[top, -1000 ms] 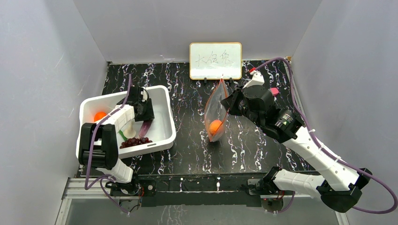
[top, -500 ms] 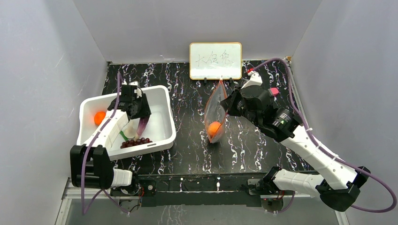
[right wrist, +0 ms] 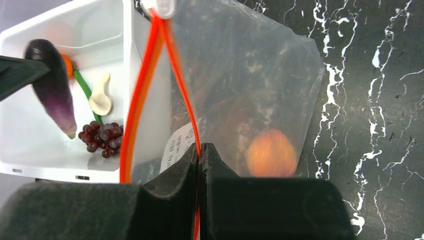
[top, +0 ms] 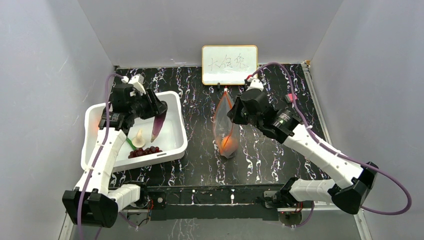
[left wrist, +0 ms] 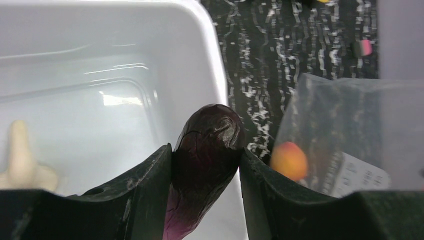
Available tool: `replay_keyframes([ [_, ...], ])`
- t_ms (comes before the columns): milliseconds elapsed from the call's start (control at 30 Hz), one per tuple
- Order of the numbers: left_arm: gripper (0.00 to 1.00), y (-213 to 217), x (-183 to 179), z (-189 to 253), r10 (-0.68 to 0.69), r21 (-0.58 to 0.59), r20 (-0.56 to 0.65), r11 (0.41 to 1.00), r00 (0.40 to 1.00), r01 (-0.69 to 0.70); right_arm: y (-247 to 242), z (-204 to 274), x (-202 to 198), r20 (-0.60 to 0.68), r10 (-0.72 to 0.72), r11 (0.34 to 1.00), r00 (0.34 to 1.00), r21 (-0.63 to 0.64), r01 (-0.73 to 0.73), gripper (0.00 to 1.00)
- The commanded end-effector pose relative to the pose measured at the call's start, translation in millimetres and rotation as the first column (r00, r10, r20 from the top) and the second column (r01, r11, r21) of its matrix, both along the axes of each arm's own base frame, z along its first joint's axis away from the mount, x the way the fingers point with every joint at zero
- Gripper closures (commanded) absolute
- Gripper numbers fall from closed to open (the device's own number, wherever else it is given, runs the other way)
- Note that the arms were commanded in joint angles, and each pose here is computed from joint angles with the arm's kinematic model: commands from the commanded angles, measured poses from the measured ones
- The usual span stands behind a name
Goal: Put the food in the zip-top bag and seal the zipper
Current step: Pick up the fake vegetable from the bin, then place the fake vegetable in the zipper food storage bag.
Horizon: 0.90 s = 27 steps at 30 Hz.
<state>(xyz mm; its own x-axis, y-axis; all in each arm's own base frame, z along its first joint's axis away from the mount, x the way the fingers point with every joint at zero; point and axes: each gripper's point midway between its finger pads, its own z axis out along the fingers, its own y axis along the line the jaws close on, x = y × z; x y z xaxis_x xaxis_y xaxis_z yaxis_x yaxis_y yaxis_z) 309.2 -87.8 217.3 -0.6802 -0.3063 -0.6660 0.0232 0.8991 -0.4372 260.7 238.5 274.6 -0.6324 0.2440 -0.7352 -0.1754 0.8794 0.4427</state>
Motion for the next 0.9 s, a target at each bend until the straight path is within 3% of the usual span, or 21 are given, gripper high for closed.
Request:
replay_keyframes([
  [0, 0.75, -33.3, -18.6, 51.5, -0.098, -0.187, 0.079, 0.976, 0.992, 0.112, 20.4, 10.8, 6.9, 0.028, 0.039, 0.997, 0.999, 0.059, -0.04, 1.0],
  [167, 0.76, -51.9, -28.0, 110.4, -0.098, -0.345, 0.24, 0.921, 0.966, 0.18, 34.5, 12.2, 11.9, 0.01, 0.046, 0.993, 0.999, 0.104, -0.047, 1.0],
  [333, 0.73, -65.7, -36.0, 180.9, -0.067, -0.487, 0.417, 0.826, 0.906, 0.285, 50.4, 19.3, 12.4, -0.022, 0.044, 0.975, 0.999, 0.217, -0.038, 1.0],
  [500, 0.73, -78.0, -33.1, 228.0, -0.07, -0.573, 0.497, 0.722, 0.865, 0.388, 64.0, 21.9, 10.6, -0.058, 0.061, 0.953, 0.996, 0.299, -0.041, 1.0],
  [667, 0.7, -78.2, -27.6, 247.7, 0.018, -0.675, 0.535, 0.61, 0.845, 0.415, 64.0, 25.6, 12.5, -0.061, 0.03, 0.937, 0.998, 0.35, -0.007, 1.0],
  [867, 0.7, -79.8, -18.1, 236.3, 0.102, -0.741, 0.492, 0.57, 0.864, 0.355, 60.7, 30.3, 14.9, -0.066, -0.027, 0.898, 0.997, 0.437, 0.053, 1.0],
])
